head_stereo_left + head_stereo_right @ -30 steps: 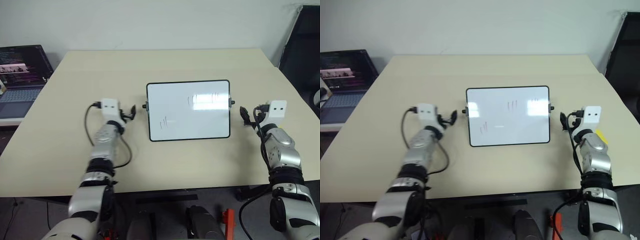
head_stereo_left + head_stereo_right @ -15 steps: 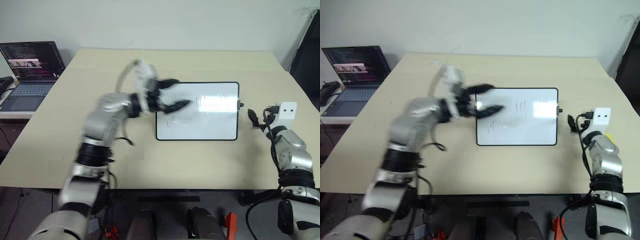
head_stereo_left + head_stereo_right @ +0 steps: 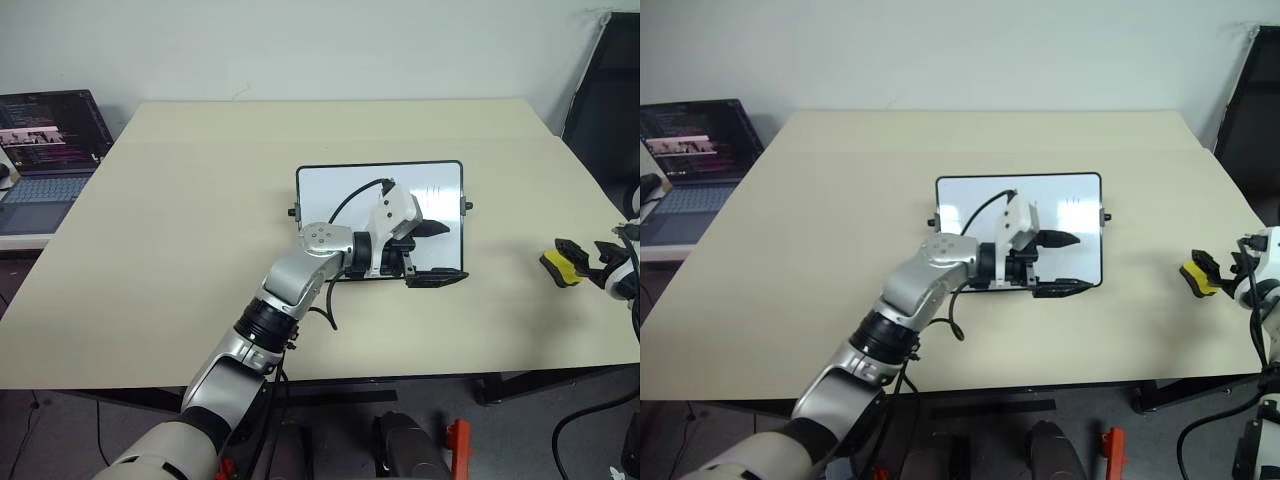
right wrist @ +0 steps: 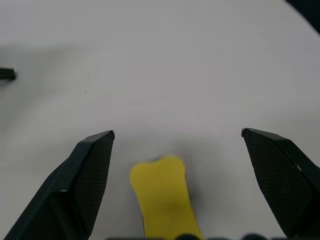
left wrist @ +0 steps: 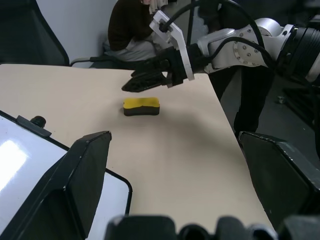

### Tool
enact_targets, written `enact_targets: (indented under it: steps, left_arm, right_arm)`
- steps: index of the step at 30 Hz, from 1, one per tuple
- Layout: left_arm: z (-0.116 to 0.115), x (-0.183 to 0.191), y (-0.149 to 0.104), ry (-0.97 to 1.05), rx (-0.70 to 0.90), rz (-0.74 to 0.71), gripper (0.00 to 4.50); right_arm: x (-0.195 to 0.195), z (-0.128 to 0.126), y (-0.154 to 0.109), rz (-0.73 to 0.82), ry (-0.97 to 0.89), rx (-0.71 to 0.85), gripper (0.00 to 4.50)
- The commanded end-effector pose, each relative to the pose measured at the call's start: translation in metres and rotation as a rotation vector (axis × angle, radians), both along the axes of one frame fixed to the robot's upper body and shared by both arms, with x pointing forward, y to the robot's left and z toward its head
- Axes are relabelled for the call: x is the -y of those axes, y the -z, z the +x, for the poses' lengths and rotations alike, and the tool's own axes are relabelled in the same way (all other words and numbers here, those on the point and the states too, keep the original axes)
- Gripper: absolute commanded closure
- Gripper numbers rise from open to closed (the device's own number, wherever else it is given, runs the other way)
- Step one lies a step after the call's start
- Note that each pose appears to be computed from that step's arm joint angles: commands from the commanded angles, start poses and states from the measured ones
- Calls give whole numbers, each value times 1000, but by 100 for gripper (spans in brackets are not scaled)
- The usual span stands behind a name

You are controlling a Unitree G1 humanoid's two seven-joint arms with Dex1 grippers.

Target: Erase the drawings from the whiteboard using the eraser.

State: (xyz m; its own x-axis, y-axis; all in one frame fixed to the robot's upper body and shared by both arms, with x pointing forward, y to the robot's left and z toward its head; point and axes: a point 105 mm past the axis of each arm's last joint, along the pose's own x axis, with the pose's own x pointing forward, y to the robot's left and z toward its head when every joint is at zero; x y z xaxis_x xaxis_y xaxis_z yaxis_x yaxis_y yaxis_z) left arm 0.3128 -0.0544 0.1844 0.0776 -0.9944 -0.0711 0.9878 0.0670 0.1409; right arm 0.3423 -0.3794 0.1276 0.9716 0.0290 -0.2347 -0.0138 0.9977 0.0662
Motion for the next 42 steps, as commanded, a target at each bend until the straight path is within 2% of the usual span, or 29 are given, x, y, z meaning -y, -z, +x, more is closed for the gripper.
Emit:
enact_targets:
  steps: [1, 6, 25, 28, 35, 42]
  left_arm:
    - [-9, 4, -8, 35, 26, -17, 0]
    - [-13, 2, -2, 42, 13, 2, 0]
    - [-20, -4, 6, 49, -19, 26, 0]
    - [-20, -5, 6, 48, -21, 28, 0]
    - [-20, -6, 8, 48, -22, 37, 0]
    - [-19, -6, 9, 44, -20, 42, 0]
  right_arm:
    - [-2, -1, -9, -38, -40, 16, 3]
    - [-3, -3, 4, -55, -43, -19, 3]
    - [-2, -2, 23, -53, -26, -57, 3]
    - [-1, -1, 24, -42, -13, -49, 62]
    - [-3, -1, 29, -48, -10, -61, 303]
    - [-4, 0, 22, -37, -6, -23, 312]
